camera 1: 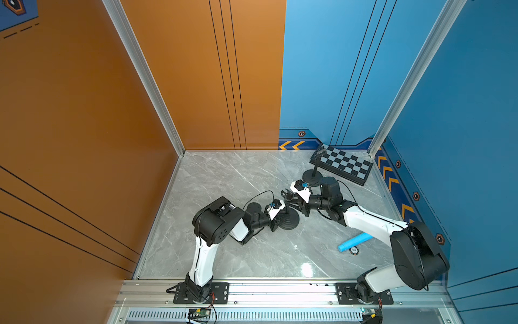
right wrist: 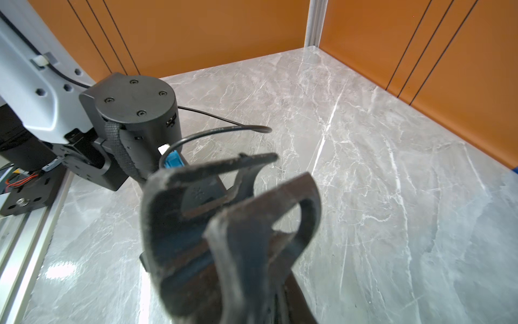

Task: Assemble a microphone stand
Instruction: Screw the microphone stand pole into the microphone stand base.

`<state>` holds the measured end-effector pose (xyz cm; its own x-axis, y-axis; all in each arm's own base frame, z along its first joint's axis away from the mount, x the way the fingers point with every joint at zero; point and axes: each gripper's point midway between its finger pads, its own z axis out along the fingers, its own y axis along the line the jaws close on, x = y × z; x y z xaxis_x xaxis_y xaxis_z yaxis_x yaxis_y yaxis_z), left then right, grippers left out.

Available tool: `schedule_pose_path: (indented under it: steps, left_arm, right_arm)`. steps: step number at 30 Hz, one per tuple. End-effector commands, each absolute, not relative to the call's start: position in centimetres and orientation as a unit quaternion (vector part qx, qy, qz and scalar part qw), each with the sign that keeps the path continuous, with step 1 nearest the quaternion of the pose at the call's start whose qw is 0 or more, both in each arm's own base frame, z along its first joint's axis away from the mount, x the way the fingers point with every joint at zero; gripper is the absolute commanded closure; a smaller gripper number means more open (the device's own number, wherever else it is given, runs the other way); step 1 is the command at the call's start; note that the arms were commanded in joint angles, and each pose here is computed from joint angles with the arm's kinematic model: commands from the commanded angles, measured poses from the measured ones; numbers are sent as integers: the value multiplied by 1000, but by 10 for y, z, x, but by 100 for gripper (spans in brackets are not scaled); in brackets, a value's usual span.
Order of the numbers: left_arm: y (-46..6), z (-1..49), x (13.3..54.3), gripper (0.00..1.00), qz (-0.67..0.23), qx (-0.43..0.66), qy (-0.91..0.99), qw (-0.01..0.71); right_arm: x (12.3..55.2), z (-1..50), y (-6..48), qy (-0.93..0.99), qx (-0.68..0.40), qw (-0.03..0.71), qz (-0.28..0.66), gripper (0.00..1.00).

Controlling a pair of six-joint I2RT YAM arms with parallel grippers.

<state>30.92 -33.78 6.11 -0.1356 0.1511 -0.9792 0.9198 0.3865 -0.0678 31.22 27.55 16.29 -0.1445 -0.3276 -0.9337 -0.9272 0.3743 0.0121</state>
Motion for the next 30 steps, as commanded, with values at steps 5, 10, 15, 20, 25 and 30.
schedule_pose_path:
  steps: [5, 10, 15, 20, 25, 30]
  left_arm:
    - [-332, 50, 306, 92, -357, 412, 670, 503]
    - [-331, 60, 311, 71, -353, 400, 671, 514]
    - [-334, 66, 310, 70, -356, 402, 665, 519]
    - [-339, 63, 305, 93, -365, 420, 654, 512]
    - [-339, 53, 296, 100, -371, 441, 647, 500]
    - [-337, 46, 295, 100, -368, 441, 652, 495]
  right_arm:
    - [322, 139, 240, 771, -296, 528, 198, 98]
    - [305, 138, 227, 784, -211, 570, 123, 100]
    - [301, 128, 228, 796, -161, 569, 131, 100]
    - [292, 134, 258, 783, -241, 548, 170, 98]
    - [289, 142, 271, 766, -292, 528, 220, 87]
    - [297, 153, 268, 752, -324, 513, 256, 83]
